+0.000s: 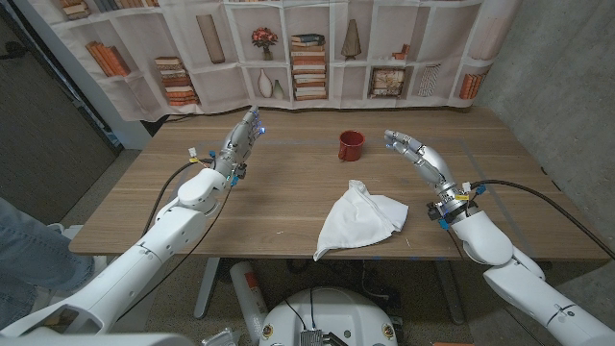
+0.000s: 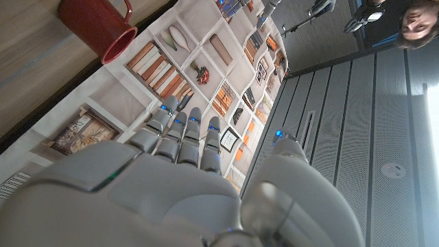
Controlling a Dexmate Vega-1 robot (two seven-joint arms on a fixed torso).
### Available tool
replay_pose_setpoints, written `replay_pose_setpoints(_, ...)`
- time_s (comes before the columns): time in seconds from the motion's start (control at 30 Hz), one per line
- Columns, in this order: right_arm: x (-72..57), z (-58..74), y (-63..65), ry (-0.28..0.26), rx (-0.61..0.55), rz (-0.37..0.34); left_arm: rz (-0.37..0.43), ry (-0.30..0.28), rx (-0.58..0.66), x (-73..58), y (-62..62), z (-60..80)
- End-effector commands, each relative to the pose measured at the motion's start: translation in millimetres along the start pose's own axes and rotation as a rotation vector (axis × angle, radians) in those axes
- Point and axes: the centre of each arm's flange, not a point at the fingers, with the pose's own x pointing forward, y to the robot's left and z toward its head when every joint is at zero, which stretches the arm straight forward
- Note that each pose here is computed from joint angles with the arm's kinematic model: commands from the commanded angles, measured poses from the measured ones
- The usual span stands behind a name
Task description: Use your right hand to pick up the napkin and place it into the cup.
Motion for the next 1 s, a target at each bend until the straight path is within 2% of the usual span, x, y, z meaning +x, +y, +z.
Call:
replay_pose_setpoints(0.03, -3.5, 7.9, 2.7, -0.010, -0.049, 0.038, -0.019, 0.009, -0.028, 2.1, -3.8, -3.0)
replay_pose_setpoints(0.33, -9.1, 14.6, 2.6, -0.019, -0.086, 0.049, -0.011, 0.022, -0.018, 1.8, -5.3, -6.0)
replay_pose_setpoints(0.47, -9.0, 16.1, 4.6, -0.024, -0.102, 0.057, -0.008, 0.028, -0.021, 1.5, -4.4, -7.3)
replay_pose_setpoints(0.53, -9.0, 19.1, 6.6, -0.033, -0.151, 0.060, -0.011, 0.029, -0.023, 1.8, -3.9, -7.8)
replay_pose_setpoints(1.0, -8.5, 22.5, 12.2, -0.038, -0.193, 0.063, -0.014, 0.017, -0.024, 2.5, -2.7, -7.3)
